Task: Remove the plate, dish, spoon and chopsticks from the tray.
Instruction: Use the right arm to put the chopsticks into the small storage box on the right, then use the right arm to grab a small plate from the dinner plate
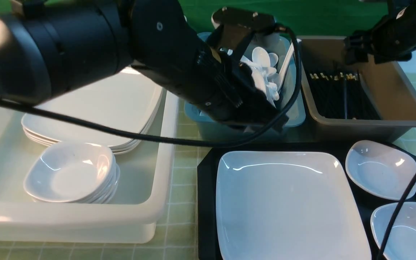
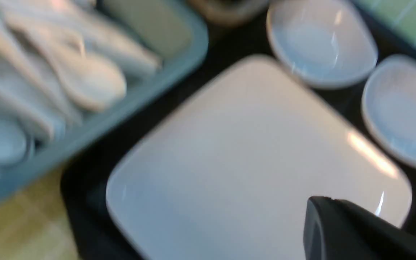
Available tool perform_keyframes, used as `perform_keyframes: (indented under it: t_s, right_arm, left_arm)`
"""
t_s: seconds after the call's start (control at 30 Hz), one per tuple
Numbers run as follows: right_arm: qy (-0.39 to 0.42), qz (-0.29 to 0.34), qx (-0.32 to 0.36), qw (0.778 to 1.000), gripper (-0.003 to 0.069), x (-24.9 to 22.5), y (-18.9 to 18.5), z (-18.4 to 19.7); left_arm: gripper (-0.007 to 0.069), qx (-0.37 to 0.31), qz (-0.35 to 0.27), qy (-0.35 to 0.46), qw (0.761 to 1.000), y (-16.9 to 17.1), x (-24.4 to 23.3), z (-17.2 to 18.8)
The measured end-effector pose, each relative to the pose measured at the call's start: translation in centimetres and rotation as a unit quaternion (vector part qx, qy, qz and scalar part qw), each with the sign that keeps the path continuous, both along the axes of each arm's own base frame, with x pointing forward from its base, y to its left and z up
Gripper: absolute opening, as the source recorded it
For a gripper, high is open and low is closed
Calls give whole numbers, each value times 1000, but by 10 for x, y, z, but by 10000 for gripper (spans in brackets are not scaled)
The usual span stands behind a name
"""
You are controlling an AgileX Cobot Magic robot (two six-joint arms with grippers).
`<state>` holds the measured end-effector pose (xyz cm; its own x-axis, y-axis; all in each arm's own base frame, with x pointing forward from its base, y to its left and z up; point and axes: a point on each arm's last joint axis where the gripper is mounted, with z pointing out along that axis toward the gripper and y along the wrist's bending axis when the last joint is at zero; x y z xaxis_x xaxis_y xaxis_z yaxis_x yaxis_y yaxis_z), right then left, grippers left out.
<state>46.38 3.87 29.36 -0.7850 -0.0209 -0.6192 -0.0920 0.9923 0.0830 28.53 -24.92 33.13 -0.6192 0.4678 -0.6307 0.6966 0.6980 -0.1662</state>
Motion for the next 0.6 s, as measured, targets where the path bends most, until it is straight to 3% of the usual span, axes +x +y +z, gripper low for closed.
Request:
perform_keyframes:
  t_s: [0.07, 0.13, 0.2, 0.37, 0.6]
  right_arm:
    - [35, 26, -17, 999, 341, -21, -1, 20]
    - [50, 49, -26, 997, 141, -48, -1, 48]
    - [38, 64, -26, 997, 46, -85, -2, 81]
    - [27, 77, -17, 997, 10, -157, -5, 103]
    - [-42, 80, 8, 996, 7, -260, -7, 80]
  left_arm:
    - [-20, 47, 0, 30, 998, 2, 2, 1]
    - [-20, 88, -3, 53, 995, 2, 6, 5]
    - [-20, 110, -6, 61, 992, -4, 16, 10]
    - [-19, 118, -3, 52, 992, -20, 40, 0]
    - [60, 188, 31, 79, 979, -34, 72, -63]
